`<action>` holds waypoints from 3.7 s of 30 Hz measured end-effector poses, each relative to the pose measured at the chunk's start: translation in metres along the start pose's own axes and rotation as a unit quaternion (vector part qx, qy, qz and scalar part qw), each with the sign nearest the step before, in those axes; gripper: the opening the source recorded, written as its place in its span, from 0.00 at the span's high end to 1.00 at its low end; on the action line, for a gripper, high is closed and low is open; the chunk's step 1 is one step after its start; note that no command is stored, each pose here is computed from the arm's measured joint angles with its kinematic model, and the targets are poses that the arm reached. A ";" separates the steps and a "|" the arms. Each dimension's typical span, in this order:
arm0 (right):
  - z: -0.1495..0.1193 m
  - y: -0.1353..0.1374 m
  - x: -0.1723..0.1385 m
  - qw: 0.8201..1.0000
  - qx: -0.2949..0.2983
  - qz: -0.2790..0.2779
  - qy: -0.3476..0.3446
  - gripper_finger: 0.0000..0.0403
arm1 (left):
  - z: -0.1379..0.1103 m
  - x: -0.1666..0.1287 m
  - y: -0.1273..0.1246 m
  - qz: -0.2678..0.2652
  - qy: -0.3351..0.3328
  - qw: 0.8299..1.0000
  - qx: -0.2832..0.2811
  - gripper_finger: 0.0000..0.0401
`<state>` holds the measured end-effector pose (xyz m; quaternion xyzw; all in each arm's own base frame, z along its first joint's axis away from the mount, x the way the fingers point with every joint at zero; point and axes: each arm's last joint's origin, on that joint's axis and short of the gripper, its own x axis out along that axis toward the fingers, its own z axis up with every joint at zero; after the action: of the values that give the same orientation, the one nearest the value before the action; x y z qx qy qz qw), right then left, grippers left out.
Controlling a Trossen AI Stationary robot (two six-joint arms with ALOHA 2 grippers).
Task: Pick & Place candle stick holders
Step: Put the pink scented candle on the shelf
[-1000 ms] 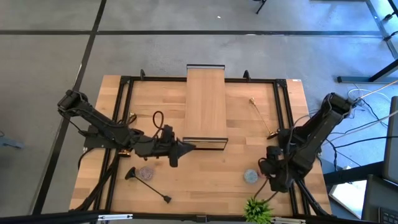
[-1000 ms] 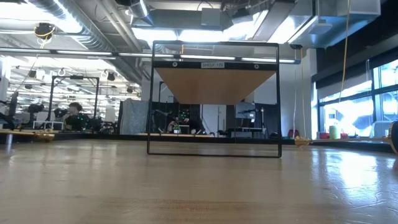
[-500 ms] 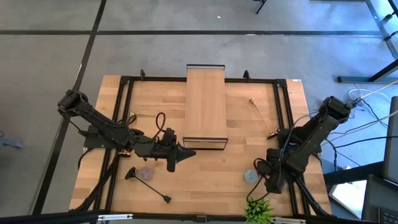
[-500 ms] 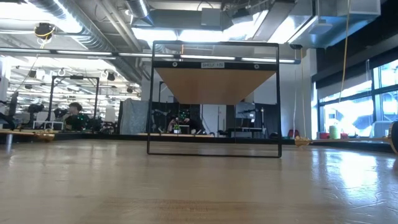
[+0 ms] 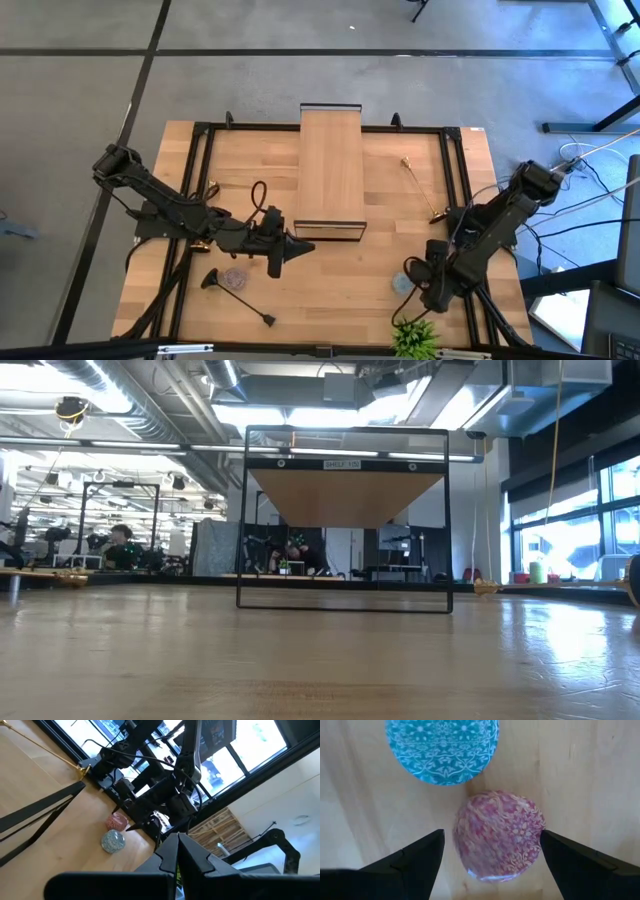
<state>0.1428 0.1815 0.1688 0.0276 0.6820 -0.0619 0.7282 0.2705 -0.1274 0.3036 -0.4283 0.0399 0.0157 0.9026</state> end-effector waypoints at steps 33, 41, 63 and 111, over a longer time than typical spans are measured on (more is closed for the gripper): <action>-0.001 -0.004 0.021 0.997 0.064 0.032 0.002 0.17 | 0.000 0.000 0.000 0.000 0.000 1.000 0.000 0.99; 0.000 -0.005 0.021 0.997 0.075 0.028 -0.006 0.17 | 0.000 0.000 0.000 0.000 0.000 1.000 0.000 0.99; 0.009 -0.017 0.026 0.984 0.174 0.028 0.038 0.25 | 0.000 0.000 0.000 -0.003 0.003 1.000 -0.004 0.99; 0.178 -0.167 -0.179 0.936 0.288 0.032 -0.198 0.26 | -0.008 -0.009 -0.010 -0.037 0.039 0.998 0.034 0.99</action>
<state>0.2865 0.0033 0.3671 0.2450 0.4754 -0.2365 0.8112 0.2616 -0.1394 0.3070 -0.3989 0.0599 -0.0359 0.9144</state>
